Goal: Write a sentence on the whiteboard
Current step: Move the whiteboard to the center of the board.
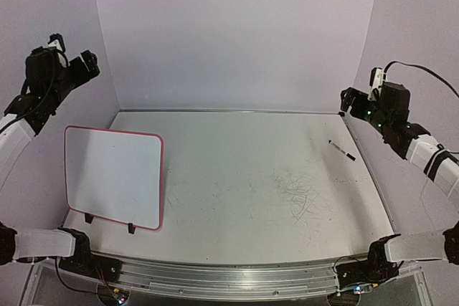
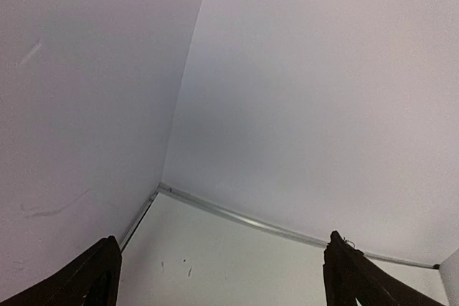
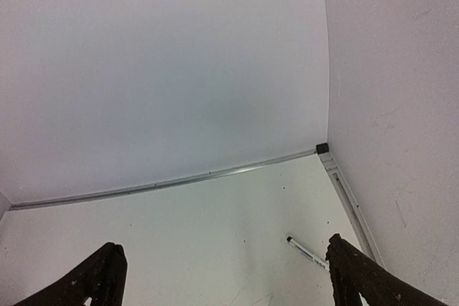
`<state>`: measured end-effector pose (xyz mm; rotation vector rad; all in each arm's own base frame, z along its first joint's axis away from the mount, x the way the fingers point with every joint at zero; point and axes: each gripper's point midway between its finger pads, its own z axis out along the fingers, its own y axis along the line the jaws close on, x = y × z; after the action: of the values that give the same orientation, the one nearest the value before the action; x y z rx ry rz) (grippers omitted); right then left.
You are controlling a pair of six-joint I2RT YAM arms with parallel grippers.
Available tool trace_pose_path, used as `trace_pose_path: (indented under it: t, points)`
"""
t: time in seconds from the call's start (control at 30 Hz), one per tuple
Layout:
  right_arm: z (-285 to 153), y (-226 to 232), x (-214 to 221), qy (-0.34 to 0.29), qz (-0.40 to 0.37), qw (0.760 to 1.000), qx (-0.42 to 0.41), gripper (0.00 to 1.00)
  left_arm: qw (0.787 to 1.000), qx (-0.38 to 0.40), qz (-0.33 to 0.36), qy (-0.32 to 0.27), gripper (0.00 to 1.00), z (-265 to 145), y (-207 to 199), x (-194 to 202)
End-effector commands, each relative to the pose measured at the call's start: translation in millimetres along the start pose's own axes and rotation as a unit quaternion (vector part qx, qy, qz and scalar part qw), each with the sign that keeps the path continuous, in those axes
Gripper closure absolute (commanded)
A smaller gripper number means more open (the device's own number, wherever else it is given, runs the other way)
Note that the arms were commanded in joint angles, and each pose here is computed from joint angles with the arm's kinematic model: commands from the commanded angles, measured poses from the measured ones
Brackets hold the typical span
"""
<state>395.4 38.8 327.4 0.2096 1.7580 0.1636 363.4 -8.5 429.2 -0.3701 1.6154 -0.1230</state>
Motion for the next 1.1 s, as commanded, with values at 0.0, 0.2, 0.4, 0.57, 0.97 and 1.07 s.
trace_pose_path:
  t: [0.0, 0.2, 0.4, 0.57, 0.97, 1.07]
  points:
    - [1.5, 3.8, -10.1, -0.012, 0.026, 1.0, -0.004, 0.02, 0.998, 0.057, 0.013, -0.03, 0.0, -21.4, -19.9, -31.7]
    - [13.9, 21.8, 3.1, 0.02, 0.031, 0.998, -0.051, 0.02, 0.993, 0.112, 0.02, -0.018, 0.01, -26.8, -38.9, -29.7]
    - [21.7, 75.5, 34.2, 0.085, 0.027, 0.979, -0.182, 0.02, 0.98, 0.196, 0.028, 0.016, 0.0, -37.7, -65.1, -15.9]
    - [5.9, 173.2, 83.6, 0.15, -0.008, 0.939, -0.311, 0.02, 0.955, 0.278, 0.029, 0.096, 0.0, -49.2, -88.4, 18.3]
    - [-97.1, 389.1, 189.8, 0.22, -0.01, 0.788, -0.575, 0.07, 0.901, 0.392, -0.013, 0.186, 0.08, -111.3, -110.2, 45.1]
    - [-123.4, 427.1, 210.8, 0.223, -0.006, 0.761, -0.609, 0.07, 0.895, 0.389, -0.035, 0.215, 0.12, -116.5, -106.3, 60.2]
